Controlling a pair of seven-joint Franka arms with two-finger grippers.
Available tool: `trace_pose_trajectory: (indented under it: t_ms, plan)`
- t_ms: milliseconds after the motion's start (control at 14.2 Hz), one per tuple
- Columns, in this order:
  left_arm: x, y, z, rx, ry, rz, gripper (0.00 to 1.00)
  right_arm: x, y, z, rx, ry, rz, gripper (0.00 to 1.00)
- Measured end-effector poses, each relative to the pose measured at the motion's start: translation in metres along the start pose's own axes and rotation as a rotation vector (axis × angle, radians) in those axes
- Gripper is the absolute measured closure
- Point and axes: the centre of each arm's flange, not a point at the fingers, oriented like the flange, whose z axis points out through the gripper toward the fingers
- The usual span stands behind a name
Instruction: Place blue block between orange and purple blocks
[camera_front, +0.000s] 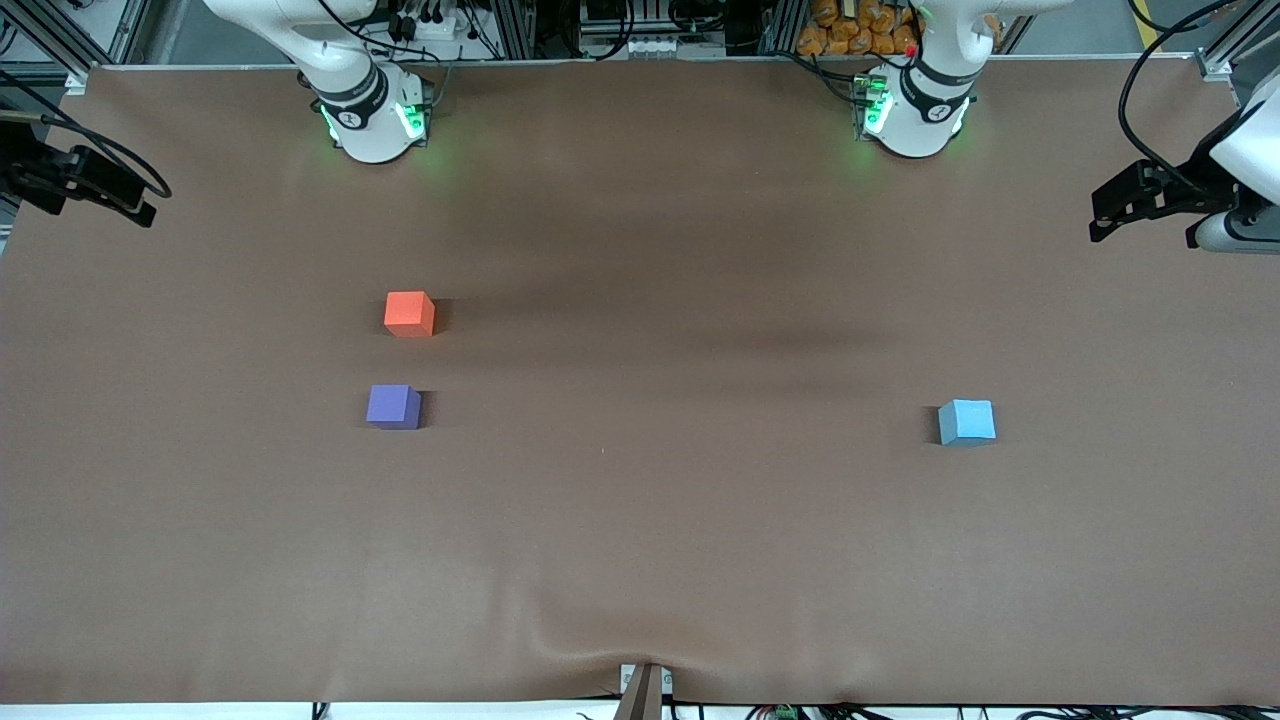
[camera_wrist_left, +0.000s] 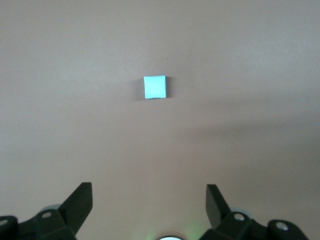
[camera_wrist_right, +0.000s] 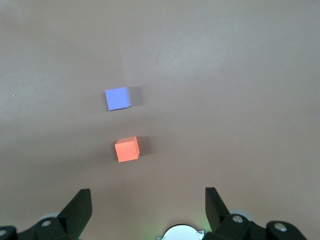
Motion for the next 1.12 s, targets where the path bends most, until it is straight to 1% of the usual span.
trace_pose_trajectory:
  t_ms: [351,632,773,914,1124]
  plan:
    - [0.0,0.0,0.0,0.0,-0.001,0.0,0.0,0.001,0.008,0.0,0.001,-0.002,0.015,0.0]
    - [0.004,0.0,0.007,-0.001,-0.013,0.0,0.0,-0.001,-0.002,0.0,-0.002,-0.002,-0.002,0.0]
    - [0.01,-0.001,0.019,-0.002,-0.036,-0.001,0.0,-0.001,-0.002,0.0,-0.002,-0.004,-0.003,0.0]
    - [0.021,-0.004,0.039,-0.005,-0.073,-0.005,0.0,-0.001,-0.003,0.001,-0.003,-0.005,-0.005,0.0]
    - [0.048,-0.007,0.081,-0.009,-0.12,-0.007,0.0,-0.002,-0.005,0.001,-0.004,-0.011,-0.008,0.0]
